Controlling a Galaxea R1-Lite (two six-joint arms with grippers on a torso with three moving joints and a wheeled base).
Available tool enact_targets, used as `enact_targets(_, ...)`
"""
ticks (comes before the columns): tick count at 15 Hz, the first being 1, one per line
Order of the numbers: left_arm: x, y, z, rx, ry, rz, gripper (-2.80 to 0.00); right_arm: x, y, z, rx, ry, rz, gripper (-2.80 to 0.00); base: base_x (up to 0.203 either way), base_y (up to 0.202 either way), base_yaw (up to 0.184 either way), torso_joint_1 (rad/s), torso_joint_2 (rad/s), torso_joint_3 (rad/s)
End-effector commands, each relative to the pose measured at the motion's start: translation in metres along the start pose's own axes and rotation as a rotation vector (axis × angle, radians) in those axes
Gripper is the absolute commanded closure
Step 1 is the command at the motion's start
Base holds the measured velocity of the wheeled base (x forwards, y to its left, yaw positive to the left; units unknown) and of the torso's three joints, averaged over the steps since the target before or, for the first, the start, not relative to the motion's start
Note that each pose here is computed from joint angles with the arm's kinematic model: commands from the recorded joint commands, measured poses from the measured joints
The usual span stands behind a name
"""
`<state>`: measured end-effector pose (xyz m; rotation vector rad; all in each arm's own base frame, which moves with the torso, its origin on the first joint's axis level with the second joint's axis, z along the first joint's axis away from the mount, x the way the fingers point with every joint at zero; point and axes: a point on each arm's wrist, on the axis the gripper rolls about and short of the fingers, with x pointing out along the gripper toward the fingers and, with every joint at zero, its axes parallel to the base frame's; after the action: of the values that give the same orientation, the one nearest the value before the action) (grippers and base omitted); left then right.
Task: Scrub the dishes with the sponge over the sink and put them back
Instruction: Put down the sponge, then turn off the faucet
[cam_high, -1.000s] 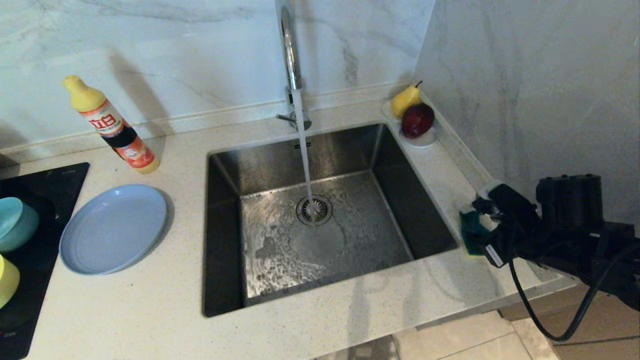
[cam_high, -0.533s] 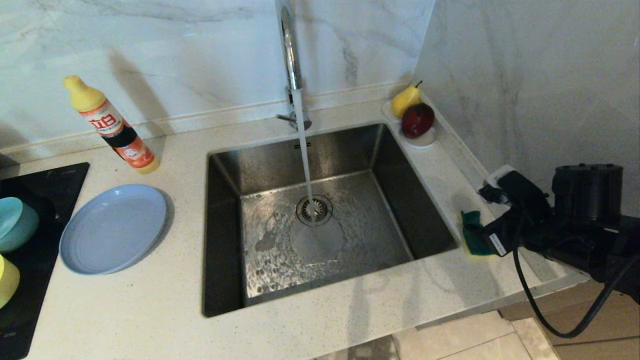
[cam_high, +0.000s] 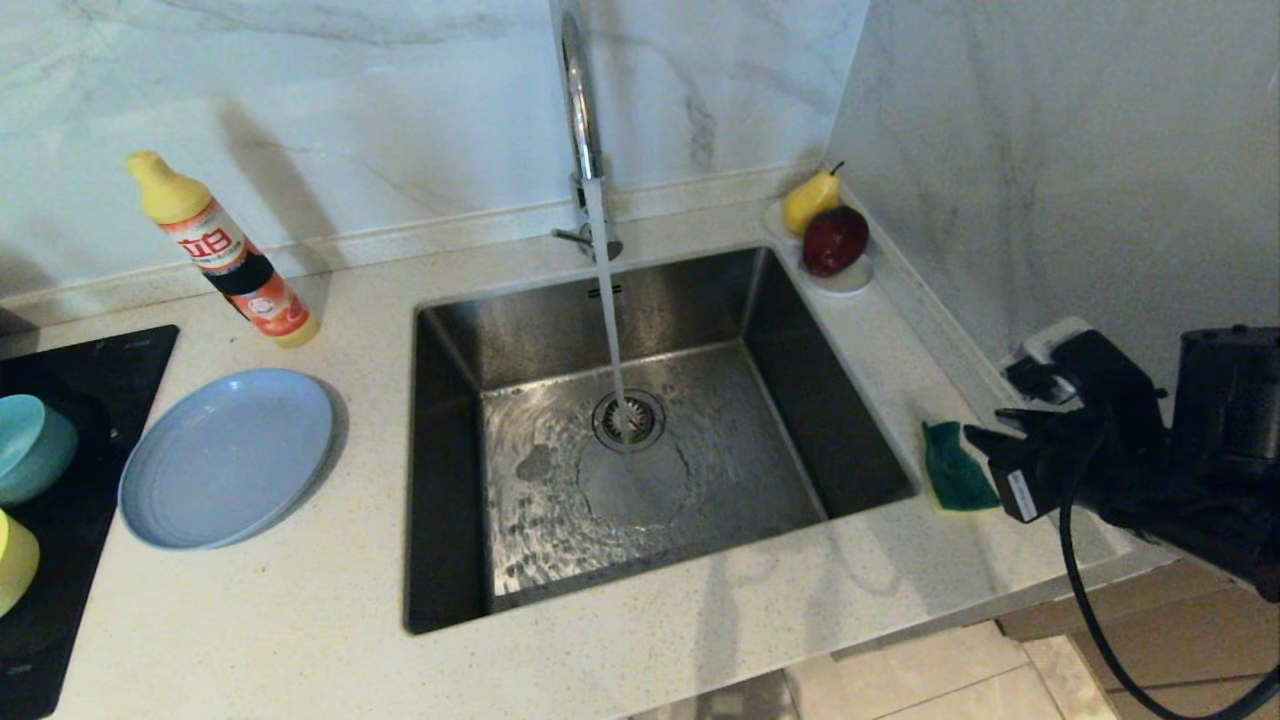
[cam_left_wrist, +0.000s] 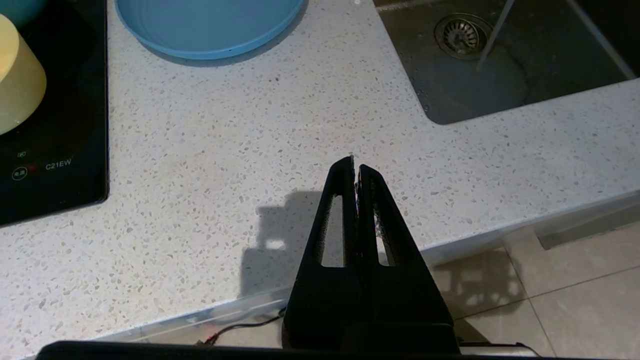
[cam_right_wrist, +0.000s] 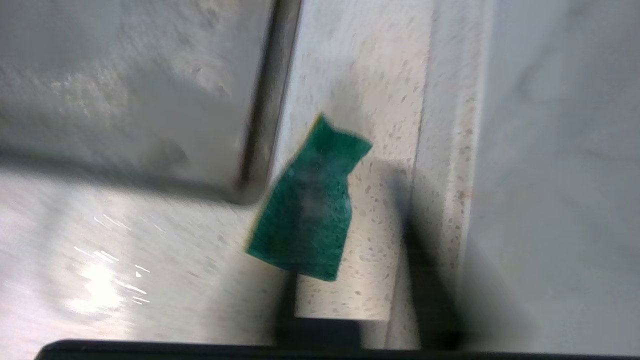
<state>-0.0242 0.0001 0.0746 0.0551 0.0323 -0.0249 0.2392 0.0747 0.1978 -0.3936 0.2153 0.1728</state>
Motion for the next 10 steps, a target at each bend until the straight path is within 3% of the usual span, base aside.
enact_targets(1,0.0,0.0,0.0,0.0,0.002,-0.001,0.0,-0.029,-0.005,0.018,0.125,-0.108,0.002,0.0,0.0,0.0,0.0,0.0,0.0,0.0)
enact_targets(3,0.0,0.0,0.0,0.0,0.002,-0.001,0.0,-0.058,-0.001,0.027,0.197,-0.172,0.05,0.0,0.0,0.0,0.0,0.0,0.0,0.0)
enact_targets(6,0.0,0.0,0.0,0.0,0.002,-0.001,0.0,-0.102,-0.002,0.024,0.23,-0.175,0.113,0.0,0.0,0.0,0.0,0.0,0.0,0.0)
enact_targets(10,0.0,0.0,0.0,0.0,0.002,-0.001,0.0,-0.144,-0.003,-0.008,0.238,-0.189,0.16,0.0,0.0,0.0,0.0,0.0,0.0,0.0)
